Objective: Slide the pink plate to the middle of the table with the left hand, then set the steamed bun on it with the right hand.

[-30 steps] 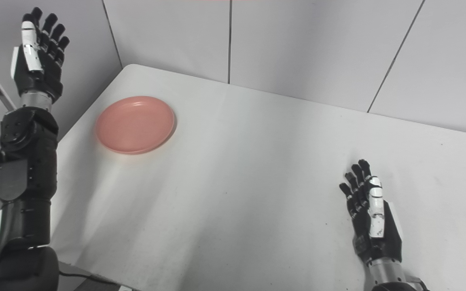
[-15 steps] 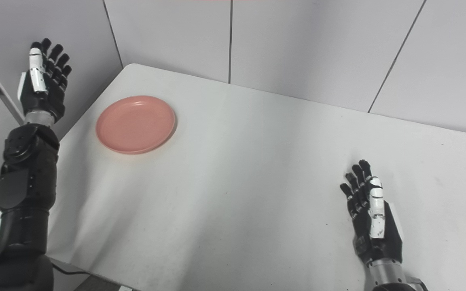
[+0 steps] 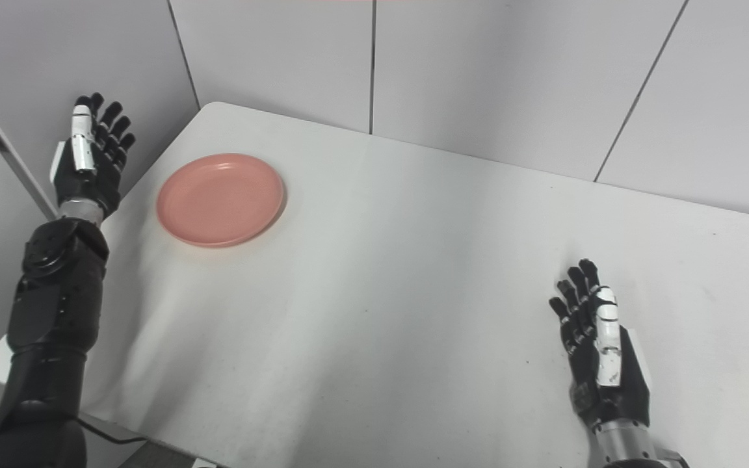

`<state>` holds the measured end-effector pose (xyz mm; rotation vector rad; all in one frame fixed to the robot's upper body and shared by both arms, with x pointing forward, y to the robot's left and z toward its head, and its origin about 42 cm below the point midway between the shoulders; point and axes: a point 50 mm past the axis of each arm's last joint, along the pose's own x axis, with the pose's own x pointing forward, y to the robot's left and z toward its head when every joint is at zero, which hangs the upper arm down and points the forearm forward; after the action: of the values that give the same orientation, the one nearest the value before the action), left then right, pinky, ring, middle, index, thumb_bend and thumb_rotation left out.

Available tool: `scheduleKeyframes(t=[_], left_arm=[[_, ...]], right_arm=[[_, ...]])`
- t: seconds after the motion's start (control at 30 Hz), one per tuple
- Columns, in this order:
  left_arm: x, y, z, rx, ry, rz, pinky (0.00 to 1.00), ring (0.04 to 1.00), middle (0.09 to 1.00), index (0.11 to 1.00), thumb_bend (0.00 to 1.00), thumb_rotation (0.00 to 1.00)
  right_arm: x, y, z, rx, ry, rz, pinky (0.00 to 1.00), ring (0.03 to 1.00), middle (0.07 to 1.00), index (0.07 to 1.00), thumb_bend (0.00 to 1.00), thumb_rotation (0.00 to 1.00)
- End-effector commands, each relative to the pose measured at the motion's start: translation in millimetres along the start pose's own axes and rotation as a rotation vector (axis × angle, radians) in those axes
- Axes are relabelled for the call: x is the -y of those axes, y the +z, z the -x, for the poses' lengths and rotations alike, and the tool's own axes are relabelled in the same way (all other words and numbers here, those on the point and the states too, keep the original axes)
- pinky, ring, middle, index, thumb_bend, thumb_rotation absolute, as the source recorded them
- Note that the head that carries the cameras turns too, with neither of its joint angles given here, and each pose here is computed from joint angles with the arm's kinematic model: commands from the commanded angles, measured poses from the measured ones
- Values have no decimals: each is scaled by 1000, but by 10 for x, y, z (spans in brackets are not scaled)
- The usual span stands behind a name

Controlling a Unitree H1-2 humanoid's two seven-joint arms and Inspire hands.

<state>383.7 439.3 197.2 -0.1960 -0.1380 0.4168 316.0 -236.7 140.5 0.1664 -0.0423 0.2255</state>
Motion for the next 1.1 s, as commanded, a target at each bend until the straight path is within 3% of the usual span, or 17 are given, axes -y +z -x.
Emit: scheduleKeyframes(t=[0.0, 0.53, 1.07], left_arm=[[71, 159, -97, 70, -5, 2, 989, 972, 964, 972, 461, 1000], [94, -128, -46, 4, 13, 13, 1000, 983, 977, 993, 463, 1000], [111, -402, 120, -50, 28, 20, 997, 960, 949, 961, 477, 1000]], right_arm=[[3, 80, -12, 23, 14, 8, 1000, 1000, 1000, 1000, 169, 1000], [2, 109, 4, 20, 10, 2, 1000, 1000, 1000, 1000, 166, 1000], [21, 130, 4, 10, 4, 15, 1000, 1000, 1000, 1000, 181, 1000]])
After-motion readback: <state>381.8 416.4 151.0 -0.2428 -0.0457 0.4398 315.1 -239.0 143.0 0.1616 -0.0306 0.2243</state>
